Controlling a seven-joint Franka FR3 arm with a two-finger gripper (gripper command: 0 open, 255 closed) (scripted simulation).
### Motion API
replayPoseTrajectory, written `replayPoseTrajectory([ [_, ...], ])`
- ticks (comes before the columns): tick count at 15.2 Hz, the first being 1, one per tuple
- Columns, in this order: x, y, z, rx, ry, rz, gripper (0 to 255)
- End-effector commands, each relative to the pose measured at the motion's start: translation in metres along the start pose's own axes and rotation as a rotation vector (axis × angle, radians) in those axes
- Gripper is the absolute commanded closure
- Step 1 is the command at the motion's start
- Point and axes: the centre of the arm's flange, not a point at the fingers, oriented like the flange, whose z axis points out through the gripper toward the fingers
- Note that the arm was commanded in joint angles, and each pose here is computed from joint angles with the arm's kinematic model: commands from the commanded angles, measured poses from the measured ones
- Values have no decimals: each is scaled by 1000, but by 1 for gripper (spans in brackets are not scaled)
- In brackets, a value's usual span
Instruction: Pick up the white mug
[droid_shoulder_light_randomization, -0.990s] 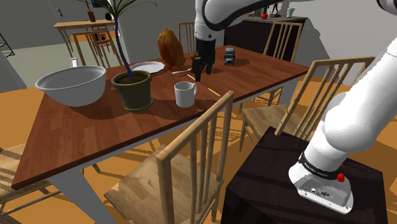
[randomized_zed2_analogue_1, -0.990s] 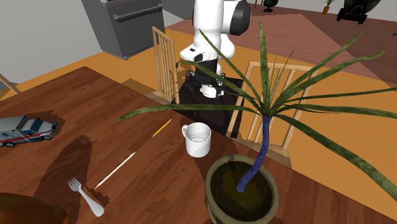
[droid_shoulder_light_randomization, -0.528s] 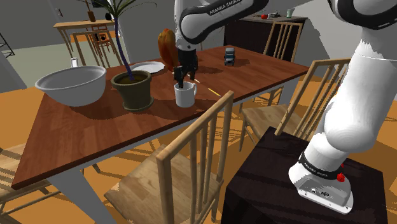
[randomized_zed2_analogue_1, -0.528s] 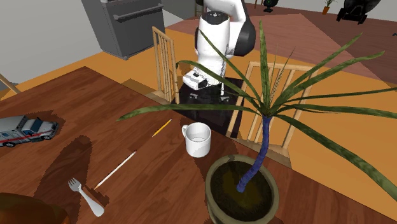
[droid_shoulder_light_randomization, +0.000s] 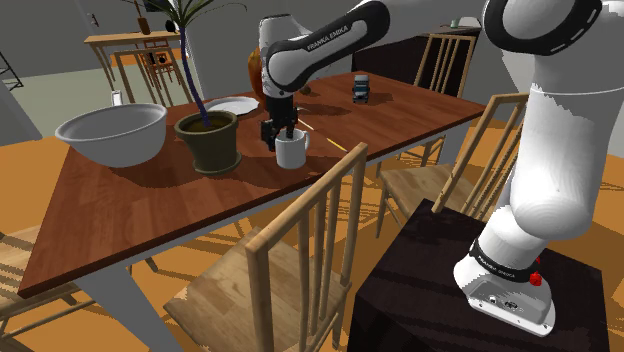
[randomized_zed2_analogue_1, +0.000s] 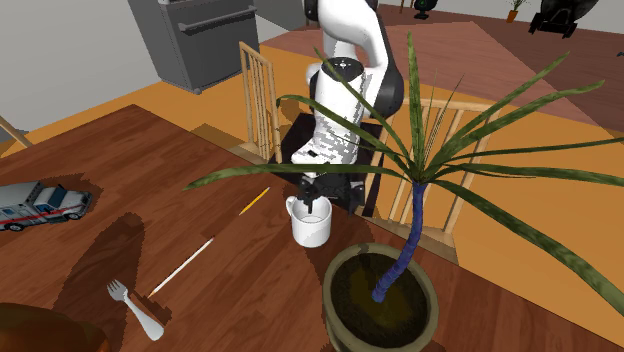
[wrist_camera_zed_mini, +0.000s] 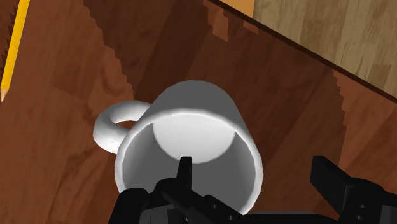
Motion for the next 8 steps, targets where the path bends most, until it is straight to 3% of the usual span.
replayPoseTrajectory([
  [1,0,0,11,0,0,0,0],
  [4,-1,-1,19,0,0,0,0],
  [5,-1,0,20,0,0,0,255],
  [8,-1,0,19,0,0,0,255],
])
